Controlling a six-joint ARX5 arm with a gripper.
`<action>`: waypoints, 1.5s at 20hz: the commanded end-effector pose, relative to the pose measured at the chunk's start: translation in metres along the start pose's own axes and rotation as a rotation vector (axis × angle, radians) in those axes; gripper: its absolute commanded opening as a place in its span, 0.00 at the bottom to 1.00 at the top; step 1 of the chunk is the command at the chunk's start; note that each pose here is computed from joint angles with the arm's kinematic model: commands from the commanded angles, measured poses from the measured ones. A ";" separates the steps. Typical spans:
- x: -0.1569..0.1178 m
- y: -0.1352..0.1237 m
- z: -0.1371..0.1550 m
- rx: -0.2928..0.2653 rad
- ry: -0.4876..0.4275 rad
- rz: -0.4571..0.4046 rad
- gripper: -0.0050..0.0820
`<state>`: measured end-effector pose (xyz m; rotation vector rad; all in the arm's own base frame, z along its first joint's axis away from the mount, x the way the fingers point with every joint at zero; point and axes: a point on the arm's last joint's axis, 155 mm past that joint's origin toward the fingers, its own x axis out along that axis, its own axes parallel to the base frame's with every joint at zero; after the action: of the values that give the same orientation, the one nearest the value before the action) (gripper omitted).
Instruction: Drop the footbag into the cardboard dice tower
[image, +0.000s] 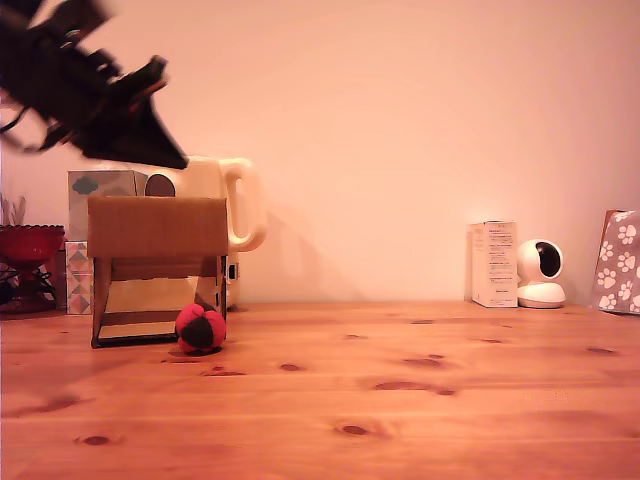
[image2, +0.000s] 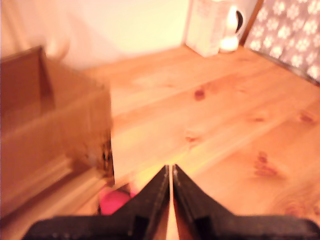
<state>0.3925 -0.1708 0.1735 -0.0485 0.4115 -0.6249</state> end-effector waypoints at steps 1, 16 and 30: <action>-0.004 0.001 -0.023 -0.015 0.009 0.011 0.03; -0.015 0.001 -0.080 -0.073 0.056 0.030 0.03; 0.012 0.020 -0.069 -0.039 -0.051 0.069 0.03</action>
<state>0.3863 -0.1558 0.1077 -0.0827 0.3671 -0.5451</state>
